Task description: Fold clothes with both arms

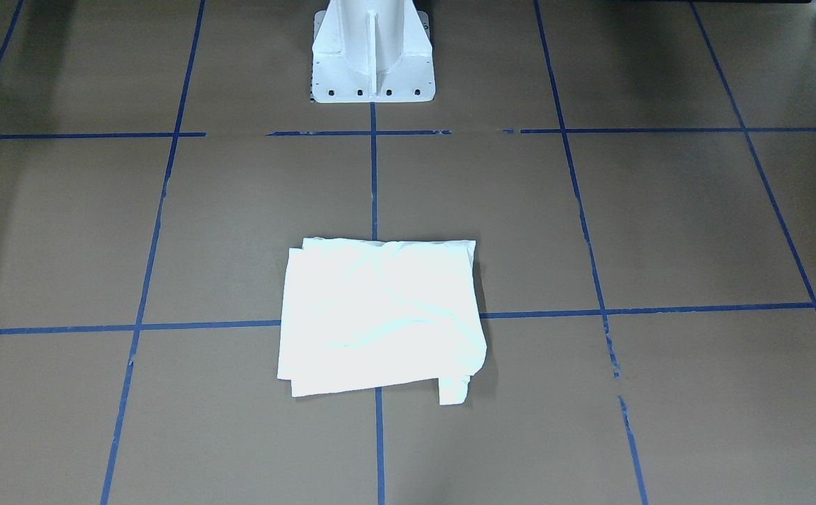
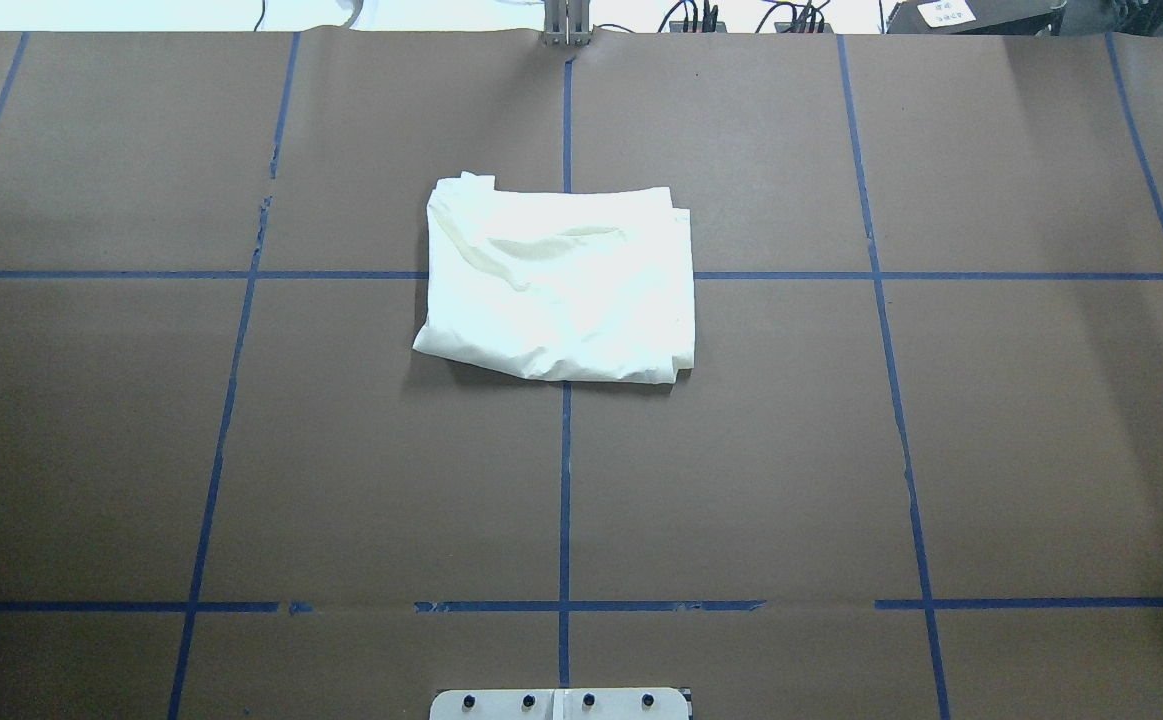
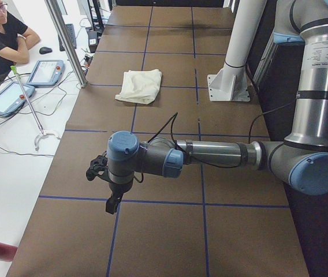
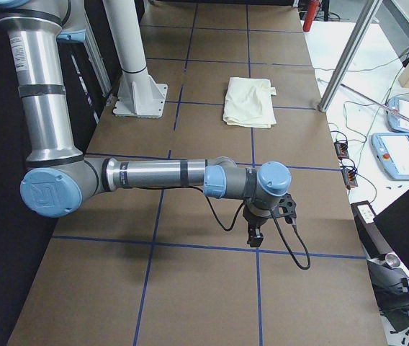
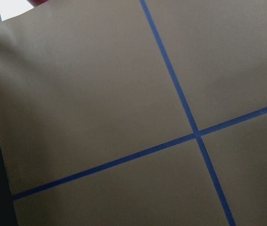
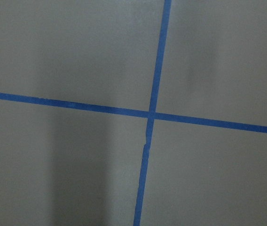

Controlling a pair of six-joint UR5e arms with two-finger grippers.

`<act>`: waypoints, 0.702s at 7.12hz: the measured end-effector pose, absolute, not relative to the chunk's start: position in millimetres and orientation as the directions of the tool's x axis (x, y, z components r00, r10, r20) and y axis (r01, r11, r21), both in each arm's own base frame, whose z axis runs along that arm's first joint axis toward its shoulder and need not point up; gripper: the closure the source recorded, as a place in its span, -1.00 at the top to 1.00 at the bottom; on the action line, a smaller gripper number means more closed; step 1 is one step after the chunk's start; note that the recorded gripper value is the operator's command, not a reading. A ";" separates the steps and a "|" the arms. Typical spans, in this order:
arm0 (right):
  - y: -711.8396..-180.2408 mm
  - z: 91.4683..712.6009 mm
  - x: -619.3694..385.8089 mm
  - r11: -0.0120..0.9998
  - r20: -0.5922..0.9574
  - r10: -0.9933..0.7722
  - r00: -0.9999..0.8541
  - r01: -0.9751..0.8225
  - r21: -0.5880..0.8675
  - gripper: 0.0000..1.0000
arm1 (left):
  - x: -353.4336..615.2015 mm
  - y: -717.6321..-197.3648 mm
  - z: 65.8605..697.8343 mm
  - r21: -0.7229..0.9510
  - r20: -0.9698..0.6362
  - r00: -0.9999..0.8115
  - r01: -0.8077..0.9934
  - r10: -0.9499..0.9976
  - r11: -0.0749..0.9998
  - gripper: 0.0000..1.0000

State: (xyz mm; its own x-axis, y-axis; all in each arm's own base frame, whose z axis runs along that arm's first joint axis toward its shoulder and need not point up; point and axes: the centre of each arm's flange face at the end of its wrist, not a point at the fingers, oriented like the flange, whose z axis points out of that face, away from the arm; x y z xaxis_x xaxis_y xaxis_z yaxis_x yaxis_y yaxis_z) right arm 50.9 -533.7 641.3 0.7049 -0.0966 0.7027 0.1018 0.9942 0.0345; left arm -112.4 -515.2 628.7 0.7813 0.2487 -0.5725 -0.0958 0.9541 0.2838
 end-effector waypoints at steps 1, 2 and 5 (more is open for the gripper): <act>-521.5 651.9 58.4 0.997 0.718 -0.062 0.693 0.074 0.015 1.00 | -108.2 -514.5 624.3 0.243 -0.589 0.777 -0.093 0.223 0.966 1.00; -510.9 658.9 67.1 0.999 0.738 -0.032 0.674 0.048 -0.001 1.00 | -105.3 -511.9 617.9 0.205 -0.606 0.771 -0.089 0.198 0.975 1.00; -498.1 665.3 82.8 1.000 0.752 0.000 0.659 0.013 -0.011 1.00 | -68.6 -510.1 607.6 0.115 -0.642 0.752 -0.099 0.150 0.988 1.00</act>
State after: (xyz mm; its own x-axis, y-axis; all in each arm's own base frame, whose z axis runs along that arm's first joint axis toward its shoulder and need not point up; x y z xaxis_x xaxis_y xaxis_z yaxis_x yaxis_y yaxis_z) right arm 82.8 -498.1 665.3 0.6589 -0.0001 0.7522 0.0128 0.9999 -0.0111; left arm -68.6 -510.1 607.6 0.7520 0.1500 -0.6419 -0.0989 0.9884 0.1151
